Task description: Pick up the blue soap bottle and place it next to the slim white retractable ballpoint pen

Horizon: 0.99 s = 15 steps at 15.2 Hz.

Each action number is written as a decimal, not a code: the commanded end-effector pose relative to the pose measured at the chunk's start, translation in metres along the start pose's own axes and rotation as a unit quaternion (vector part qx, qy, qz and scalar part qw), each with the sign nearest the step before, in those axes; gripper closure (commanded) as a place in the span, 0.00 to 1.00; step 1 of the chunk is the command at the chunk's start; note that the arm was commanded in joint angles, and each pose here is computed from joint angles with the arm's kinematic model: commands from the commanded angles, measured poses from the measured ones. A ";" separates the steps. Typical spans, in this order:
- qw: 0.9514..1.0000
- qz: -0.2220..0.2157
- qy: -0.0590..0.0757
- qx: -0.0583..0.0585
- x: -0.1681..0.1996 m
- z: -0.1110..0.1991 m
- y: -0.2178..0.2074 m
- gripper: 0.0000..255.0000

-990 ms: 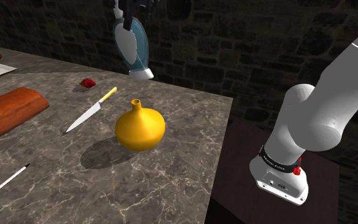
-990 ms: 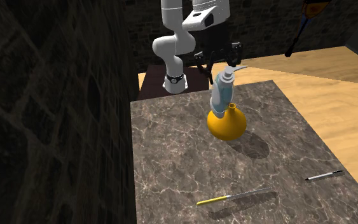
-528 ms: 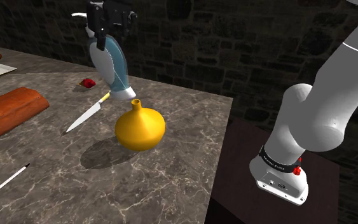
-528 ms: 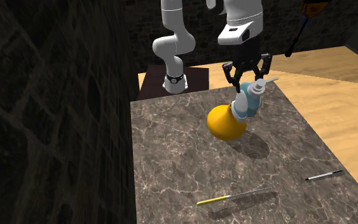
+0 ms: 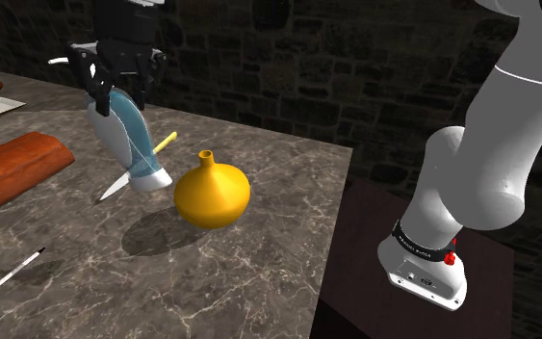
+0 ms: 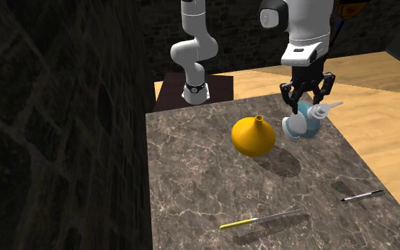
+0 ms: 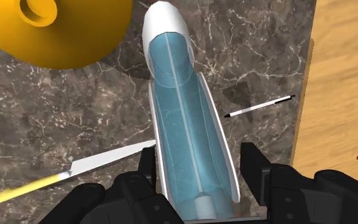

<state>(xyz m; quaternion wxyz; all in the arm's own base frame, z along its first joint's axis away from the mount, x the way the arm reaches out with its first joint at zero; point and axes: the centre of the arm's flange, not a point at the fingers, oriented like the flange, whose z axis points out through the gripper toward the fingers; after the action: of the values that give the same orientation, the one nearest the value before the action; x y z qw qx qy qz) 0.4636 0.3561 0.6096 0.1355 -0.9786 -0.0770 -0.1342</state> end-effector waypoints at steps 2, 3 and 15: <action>1.000 0.001 0.001 0.000 -0.002 0.020 -0.032 1.00; 1.000 0.001 0.001 0.000 -0.003 0.028 -0.043 1.00; 1.000 0.001 0.001 0.000 -0.006 0.117 -0.174 1.00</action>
<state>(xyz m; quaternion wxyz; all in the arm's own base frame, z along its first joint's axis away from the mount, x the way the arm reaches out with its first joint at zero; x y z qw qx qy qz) 0.4548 0.5418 0.5477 0.1360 -0.9786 -0.0769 -0.1342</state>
